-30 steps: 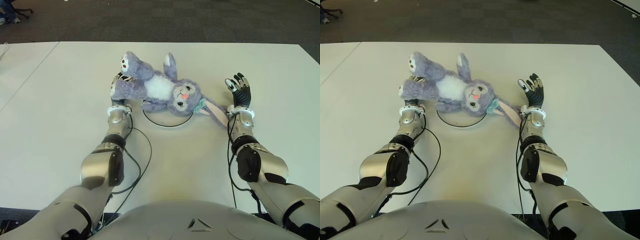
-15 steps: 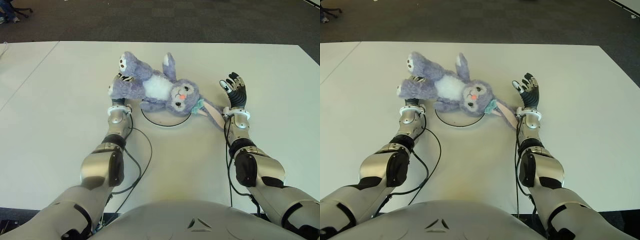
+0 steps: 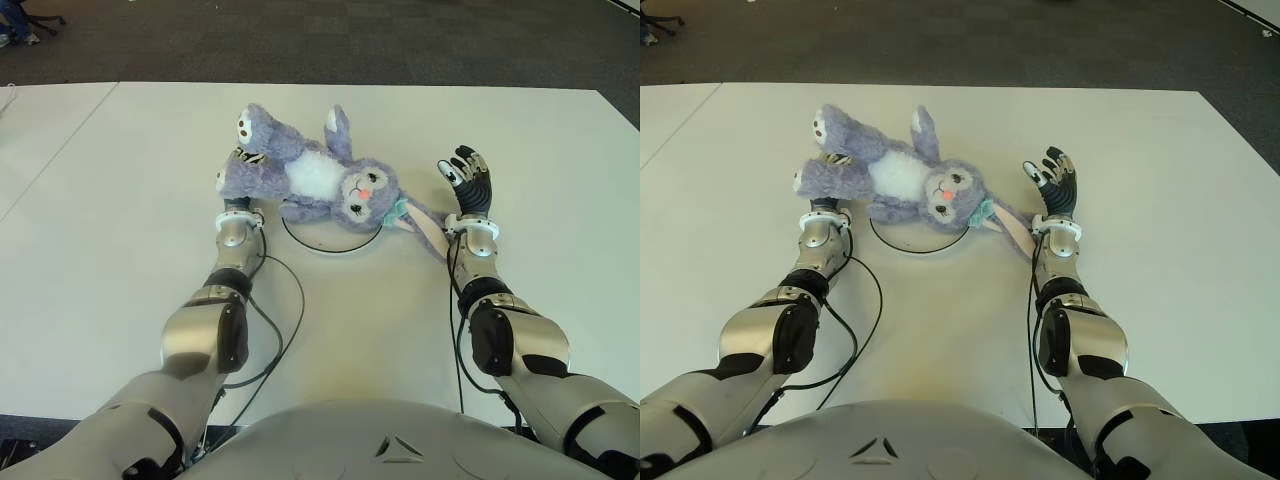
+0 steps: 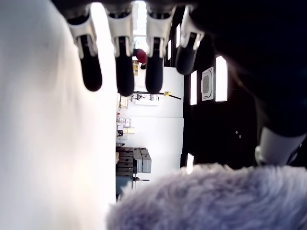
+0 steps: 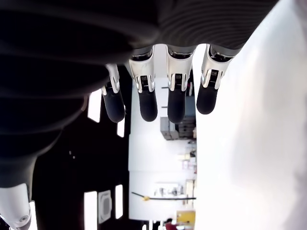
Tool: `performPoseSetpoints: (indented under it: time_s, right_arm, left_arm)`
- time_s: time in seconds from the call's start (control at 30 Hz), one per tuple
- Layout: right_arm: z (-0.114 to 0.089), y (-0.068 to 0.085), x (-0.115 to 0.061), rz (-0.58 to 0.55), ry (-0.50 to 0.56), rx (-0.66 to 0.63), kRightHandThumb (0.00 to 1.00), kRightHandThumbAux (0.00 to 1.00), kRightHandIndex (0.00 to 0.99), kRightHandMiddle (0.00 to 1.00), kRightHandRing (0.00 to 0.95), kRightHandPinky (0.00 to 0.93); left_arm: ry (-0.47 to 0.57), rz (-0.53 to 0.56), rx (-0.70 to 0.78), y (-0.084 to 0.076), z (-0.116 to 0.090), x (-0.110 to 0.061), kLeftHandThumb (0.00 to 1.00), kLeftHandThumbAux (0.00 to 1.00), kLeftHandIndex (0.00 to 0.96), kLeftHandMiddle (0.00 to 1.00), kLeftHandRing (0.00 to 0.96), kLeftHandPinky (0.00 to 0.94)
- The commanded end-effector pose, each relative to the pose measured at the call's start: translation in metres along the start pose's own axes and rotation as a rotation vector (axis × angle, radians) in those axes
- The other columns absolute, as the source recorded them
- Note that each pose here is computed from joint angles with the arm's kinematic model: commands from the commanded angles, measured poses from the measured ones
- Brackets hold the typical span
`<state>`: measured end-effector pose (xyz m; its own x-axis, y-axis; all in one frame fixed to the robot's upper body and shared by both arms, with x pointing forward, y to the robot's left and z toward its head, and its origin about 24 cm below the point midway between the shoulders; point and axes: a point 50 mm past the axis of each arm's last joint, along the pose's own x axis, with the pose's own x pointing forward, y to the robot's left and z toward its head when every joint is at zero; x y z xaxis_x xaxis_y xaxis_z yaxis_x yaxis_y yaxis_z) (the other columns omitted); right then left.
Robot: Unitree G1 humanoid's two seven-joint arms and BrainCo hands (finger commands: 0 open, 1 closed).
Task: Put the doll into the plate.
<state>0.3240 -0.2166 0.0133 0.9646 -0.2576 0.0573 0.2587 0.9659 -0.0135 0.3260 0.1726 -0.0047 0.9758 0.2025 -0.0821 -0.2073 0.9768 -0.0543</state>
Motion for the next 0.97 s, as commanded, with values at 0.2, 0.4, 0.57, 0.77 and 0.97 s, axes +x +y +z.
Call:
performPoseSetpoints:
  time_s: [0.2,0.4,0.57,0.77,0.97]
  right_arm:
    - [-0.0956,-0.008,-0.0958,0.002,0.426,0.028,0.0,0.66,0.218,0.235,0.203,0.178]
    - [-0.0952,-0.0068,-0.0949,0.0,0.426,0.027,0.0,0.702,0.222,0.243,0.216,0.208]
    - [-0.0956,-0.0067,-0.0947,-0.005,0.433,0.027,0.0,0.764,0.22,0.246,0.221,0.213]
    - [-0.0968,-0.0072,-0.0939,-0.01,0.455,0.026,0.01,0.827,0.21,0.235,0.214,0.211]
    - [-0.0975,-0.0076,-0.0937,-0.019,0.468,0.032,0.018,0.861,0.205,0.229,0.208,0.21]
  left_arm:
    - [0.433,0.045,0.025,0.0184,-0.0949,-0.0712,0.0,0.614,0.176,0.248,0.26,0.257]
    - [0.445,0.049,0.022,0.0191,-0.0956,-0.0711,0.0,0.619,0.174,0.247,0.257,0.259]
    - [0.449,0.05,0.019,0.0189,-0.0957,-0.0708,0.0,0.631,0.163,0.245,0.255,0.252]
    - [0.45,0.049,0.006,0.0188,-0.0956,-0.0707,0.0,0.64,0.156,0.246,0.255,0.257]
    - [0.443,0.045,0.006,0.0183,-0.0952,-0.0707,0.0,0.645,0.153,0.244,0.255,0.258]
